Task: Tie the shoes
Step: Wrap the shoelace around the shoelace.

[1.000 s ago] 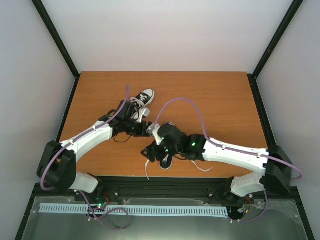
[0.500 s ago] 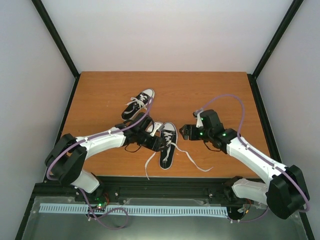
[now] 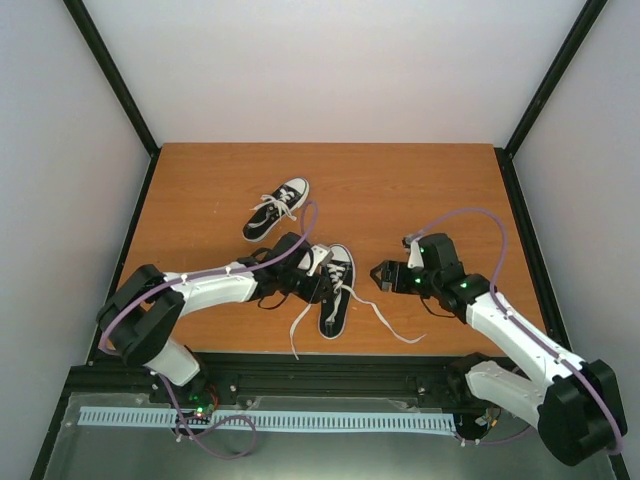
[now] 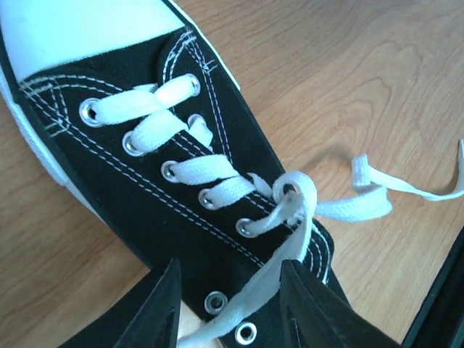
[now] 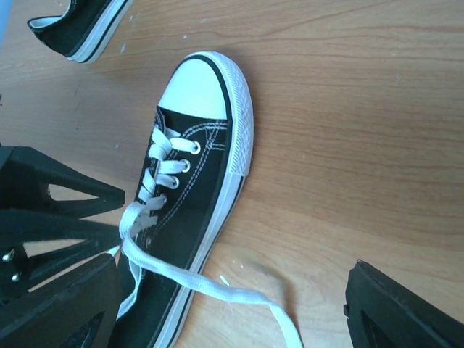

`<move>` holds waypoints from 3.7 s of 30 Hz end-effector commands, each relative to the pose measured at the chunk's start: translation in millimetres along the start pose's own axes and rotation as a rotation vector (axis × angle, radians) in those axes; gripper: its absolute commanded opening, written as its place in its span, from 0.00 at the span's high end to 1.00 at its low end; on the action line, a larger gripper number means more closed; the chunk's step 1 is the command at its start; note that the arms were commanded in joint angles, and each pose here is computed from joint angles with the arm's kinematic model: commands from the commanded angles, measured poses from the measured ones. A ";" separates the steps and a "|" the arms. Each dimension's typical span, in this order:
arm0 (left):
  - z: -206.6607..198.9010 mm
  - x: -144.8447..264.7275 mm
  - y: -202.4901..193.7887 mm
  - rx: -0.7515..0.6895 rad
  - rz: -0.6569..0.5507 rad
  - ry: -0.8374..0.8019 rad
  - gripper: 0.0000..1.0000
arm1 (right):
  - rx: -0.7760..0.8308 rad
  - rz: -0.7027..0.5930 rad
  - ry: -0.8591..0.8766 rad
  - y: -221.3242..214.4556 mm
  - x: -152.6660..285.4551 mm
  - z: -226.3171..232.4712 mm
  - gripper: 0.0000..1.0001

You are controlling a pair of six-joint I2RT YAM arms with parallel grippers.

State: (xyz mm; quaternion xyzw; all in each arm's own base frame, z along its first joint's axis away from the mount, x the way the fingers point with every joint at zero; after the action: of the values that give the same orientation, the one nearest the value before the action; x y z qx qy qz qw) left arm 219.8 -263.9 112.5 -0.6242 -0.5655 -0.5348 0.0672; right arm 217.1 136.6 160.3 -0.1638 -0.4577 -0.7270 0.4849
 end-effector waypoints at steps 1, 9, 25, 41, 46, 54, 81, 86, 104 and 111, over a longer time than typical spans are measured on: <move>-9.2 -8.5 12.0 -0.057 -0.037 -0.056 0.66 | -0.040 0.042 -0.061 -17.7 7.1 -12.6 0.16; -11.8 -10.9 4.9 -0.054 -0.023 -0.100 0.65 | -0.142 0.114 -0.070 -51.4 11.0 -23.5 0.17; -12.4 -7.7 -4.2 -0.074 -0.034 -0.127 0.65 | -0.153 0.142 -0.056 -59.9 9.2 -24.4 0.18; -12.7 -7.8 1.5 -0.071 -0.100 -0.135 0.99 | -0.112 0.221 -0.173 -83.3 3.7 -23.9 0.29; -16.8 12.8 12.3 -0.073 -0.235 -0.125 0.99 | -0.062 0.249 -0.303 -90.6 0.0 -22.0 0.32; -22.8 17.6 18.3 -0.081 -0.263 -0.159 0.99 | -0.010 0.298 -0.442 -103.3 -13.5 -22.0 0.40; -19.5 17.8 14.3 0.012 -0.276 -0.161 0.99 | 0.065 -0.010 -0.199 60.1 -55.8 20.4 0.97; -20.4 18.7 15.5 0.022 -0.278 -0.167 0.99 | 0.117 0.011 0.025 116.1 -93.9 75.0 0.97; -19.5 24.5 11.6 0.053 -0.295 -0.165 0.99 | 0.115 0.004 0.054 106.1 -67.3 83.5 0.22; -16.5 34.3 8.3 0.062 -0.324 -0.132 0.99 | 0.130 0.006 0.243 47.7 -30.2 79.3 0.29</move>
State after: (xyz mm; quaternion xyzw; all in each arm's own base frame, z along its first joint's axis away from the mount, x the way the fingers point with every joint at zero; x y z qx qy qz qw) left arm 208.6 -257.2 138.2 -0.5736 -0.6643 -0.4786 -0.0244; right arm 291.6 214.9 213.5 -0.0910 -0.4716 -0.7120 0.5123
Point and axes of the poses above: each gripper's point midway between its finger pads, its own x axis back along the fingers, its own z axis along the line the jaws close on, y = z × x, the point moved 6 cm from there along x, back along the fingers
